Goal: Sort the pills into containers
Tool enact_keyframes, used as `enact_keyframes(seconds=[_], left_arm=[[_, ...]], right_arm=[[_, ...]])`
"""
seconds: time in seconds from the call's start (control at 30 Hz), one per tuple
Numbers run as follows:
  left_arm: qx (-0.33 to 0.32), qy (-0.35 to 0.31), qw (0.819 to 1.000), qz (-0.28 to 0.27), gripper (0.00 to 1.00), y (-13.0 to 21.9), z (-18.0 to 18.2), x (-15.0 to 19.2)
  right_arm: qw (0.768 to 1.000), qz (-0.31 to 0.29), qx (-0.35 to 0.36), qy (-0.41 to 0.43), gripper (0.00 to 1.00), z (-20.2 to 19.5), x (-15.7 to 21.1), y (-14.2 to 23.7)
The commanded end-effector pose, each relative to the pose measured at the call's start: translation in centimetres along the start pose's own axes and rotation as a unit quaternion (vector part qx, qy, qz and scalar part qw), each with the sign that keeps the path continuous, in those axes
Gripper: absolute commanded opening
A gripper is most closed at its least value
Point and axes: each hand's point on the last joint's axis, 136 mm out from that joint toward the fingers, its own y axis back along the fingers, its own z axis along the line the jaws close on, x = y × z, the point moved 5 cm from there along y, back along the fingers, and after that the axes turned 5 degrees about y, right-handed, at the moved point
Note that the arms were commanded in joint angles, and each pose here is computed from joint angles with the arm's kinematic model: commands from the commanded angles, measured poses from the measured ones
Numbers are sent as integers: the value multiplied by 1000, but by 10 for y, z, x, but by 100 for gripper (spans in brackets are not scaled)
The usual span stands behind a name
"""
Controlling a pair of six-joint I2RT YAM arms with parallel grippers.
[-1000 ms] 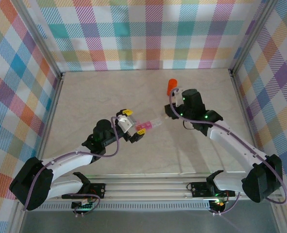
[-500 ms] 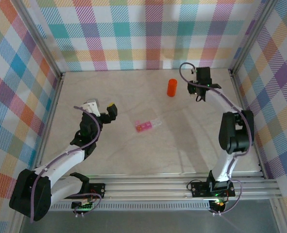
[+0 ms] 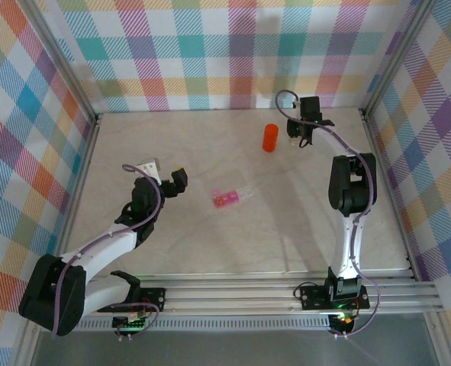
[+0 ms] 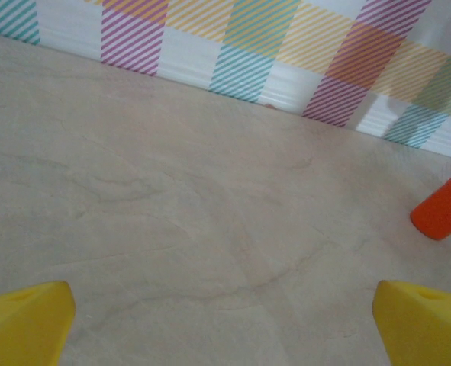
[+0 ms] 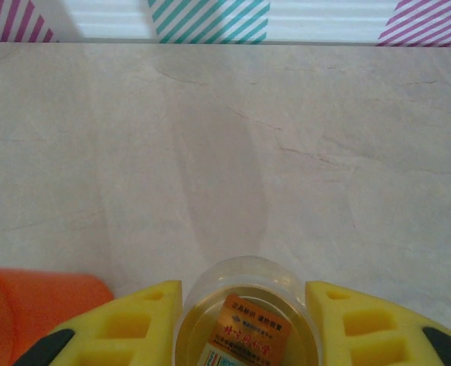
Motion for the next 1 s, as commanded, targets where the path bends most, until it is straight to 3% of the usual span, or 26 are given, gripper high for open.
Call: enact_keyframes(seconds=[0.0, 0.13, 0.27, 0.43, 0.53, 0.7, 0.97], left_arm=[[19, 19, 1000, -6, 100, -4, -9, -8], [18, 20, 1000, 4, 100, -7, -10, -7], [2, 27, 1000, 10, 98, -8, -8, -9], [-20, 42, 998, 39, 89, -10, -6, -5], [-28, 53, 996, 67, 87, -13, -4, 4], [-6, 60, 988, 139, 85, -24, -14, 23], [27, 104, 972, 209, 67, -42, -26, 52]], right_arm=[[1000, 5, 10, -11, 27, -13, -2, -5], [1000, 7, -1, -17, 50, -13, -5, 5], [999, -9, -13, -35, 62, -11, -10, 37], [995, -40, -26, -86, 63, -3, 1, 99], [995, -36, -62, -71, 63, 26, 21, 123], [989, 36, -137, -44, 64, 86, 69, 132], [971, 82, -223, 3, 66, 159, 126, 124]])
